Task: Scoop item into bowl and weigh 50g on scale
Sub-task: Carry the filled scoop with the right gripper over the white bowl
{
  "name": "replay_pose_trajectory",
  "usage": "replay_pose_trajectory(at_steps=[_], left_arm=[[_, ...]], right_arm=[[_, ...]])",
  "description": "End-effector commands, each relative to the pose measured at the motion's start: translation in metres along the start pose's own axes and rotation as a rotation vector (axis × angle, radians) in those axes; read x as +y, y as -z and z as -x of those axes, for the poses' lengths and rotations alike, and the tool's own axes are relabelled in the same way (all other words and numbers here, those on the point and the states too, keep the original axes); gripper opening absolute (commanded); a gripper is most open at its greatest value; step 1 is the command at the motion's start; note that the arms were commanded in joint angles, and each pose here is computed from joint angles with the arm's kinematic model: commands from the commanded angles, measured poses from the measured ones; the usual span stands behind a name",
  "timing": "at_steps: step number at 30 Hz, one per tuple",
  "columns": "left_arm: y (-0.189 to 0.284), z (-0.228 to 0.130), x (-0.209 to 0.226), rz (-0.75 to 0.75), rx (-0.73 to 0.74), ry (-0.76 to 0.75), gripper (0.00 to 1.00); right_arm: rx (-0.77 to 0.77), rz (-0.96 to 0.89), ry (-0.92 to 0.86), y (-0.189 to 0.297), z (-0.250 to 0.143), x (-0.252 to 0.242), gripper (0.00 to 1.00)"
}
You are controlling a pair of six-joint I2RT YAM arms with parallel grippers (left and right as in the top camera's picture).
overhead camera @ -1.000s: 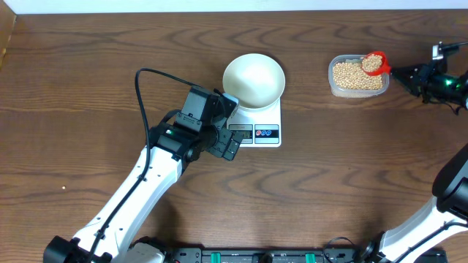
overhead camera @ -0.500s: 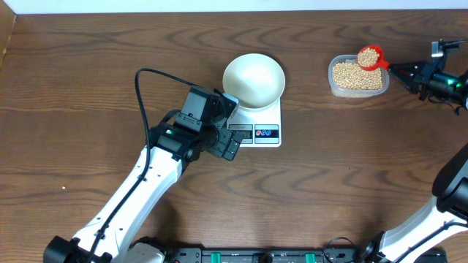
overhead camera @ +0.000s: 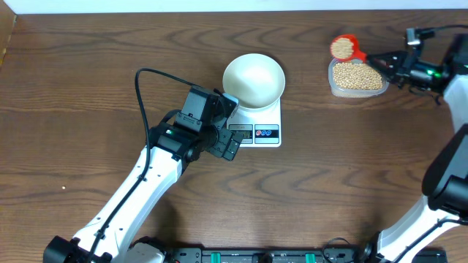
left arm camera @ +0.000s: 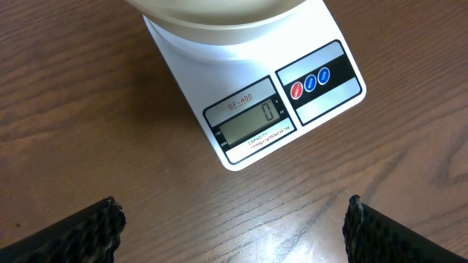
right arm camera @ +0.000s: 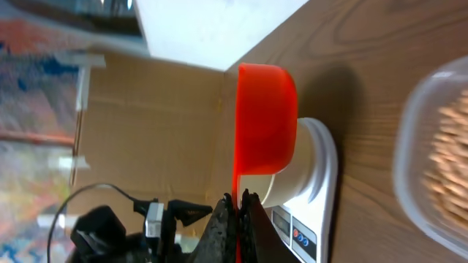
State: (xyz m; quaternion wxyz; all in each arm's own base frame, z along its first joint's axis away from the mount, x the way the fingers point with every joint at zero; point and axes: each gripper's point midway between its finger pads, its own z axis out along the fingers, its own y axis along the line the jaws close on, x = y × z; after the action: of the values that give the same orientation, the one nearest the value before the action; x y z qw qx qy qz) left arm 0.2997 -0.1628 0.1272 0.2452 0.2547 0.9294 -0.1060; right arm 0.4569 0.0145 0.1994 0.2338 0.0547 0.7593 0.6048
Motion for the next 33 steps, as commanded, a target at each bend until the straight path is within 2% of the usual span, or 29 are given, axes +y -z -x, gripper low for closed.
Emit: replay_pose_trajectory(at_steps=[1,8,17,33], left_arm=[[0.001,0.003,0.001,0.006,-0.002,-0.018,0.98],[0.001,0.002,0.001,0.006,-0.002,-0.018,0.98],[0.001,0.003,0.001,0.006,-0.002,-0.018,0.98],[0.001,0.002,0.001,0.006,-0.002,-0.018,0.98]], right_arm=[[0.075,0.065,-0.003,-0.029,-0.013,0.013,0.01],[0.181,0.094,0.077,-0.082,-0.034,0.031,0.01],[0.252,0.005,0.141,-0.131,-0.062,0.028,0.01],[0.327,-0.2,0.59,-0.186,-0.093,0.002,0.01]])
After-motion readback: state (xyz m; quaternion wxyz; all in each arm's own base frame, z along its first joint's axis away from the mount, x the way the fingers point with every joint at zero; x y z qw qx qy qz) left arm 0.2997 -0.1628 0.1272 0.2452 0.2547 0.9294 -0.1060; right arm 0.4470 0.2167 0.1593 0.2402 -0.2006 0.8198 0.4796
